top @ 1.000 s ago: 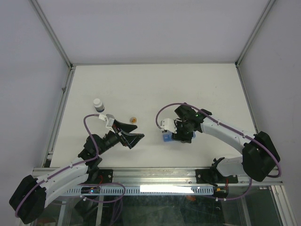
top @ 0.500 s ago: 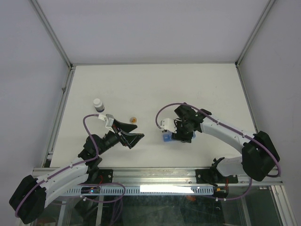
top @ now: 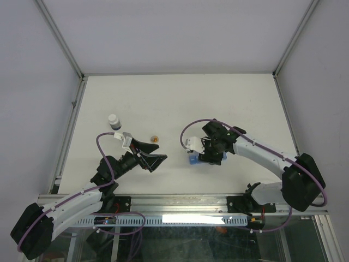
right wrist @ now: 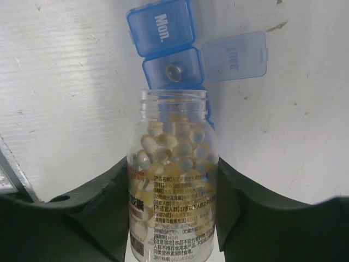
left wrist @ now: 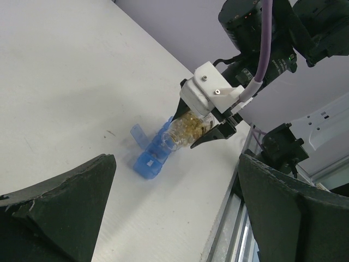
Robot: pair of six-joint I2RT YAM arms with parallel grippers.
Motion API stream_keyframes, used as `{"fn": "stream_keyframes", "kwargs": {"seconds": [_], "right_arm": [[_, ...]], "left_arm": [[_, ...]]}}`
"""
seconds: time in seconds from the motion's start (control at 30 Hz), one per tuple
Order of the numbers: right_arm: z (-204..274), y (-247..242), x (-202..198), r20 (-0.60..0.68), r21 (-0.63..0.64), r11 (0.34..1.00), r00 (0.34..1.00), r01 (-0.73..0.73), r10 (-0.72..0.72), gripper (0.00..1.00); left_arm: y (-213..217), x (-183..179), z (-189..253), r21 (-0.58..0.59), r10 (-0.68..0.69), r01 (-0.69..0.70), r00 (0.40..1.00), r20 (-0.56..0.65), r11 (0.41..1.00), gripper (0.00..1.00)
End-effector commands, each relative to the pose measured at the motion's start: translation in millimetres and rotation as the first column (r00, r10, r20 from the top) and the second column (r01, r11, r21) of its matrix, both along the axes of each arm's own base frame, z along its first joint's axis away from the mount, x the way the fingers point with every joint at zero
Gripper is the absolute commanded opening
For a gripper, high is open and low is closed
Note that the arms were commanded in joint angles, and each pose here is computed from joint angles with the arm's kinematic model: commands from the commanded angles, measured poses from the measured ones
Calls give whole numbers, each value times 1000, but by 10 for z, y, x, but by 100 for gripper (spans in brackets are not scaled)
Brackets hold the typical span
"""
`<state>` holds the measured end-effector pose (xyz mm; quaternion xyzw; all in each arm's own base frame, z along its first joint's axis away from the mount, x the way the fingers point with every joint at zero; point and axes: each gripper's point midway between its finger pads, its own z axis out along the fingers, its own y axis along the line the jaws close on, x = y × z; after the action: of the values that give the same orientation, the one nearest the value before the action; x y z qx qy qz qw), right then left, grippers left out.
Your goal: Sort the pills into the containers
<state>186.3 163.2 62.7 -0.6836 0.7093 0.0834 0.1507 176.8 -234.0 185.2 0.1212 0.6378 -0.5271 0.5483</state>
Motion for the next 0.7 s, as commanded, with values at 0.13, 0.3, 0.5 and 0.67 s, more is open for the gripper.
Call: {"fn": "stream_keyframes", "kwargs": {"seconds": [0.13, 0.3, 0.5, 0.67], "right_arm": [[99, 61, 164, 110, 50, 999, 994, 11, -16, 0], [152, 78, 182, 117, 65, 998, 993, 20, -27, 0], [64, 5, 198, 123, 34, 999, 992, 23, -27, 0], [83, 19, 197, 114, 39, 999, 993, 23, -27, 0]], "left_arm": [[17, 18, 62, -14, 10, -10, 999, 38, 1000, 99], [27, 7, 77, -22, 11, -10, 999, 41, 1000, 99], [29, 7, 75, -23, 12, -11, 999, 40, 1000, 99], [29, 3, 81, -25, 10, -9, 999, 42, 1000, 99]]}}
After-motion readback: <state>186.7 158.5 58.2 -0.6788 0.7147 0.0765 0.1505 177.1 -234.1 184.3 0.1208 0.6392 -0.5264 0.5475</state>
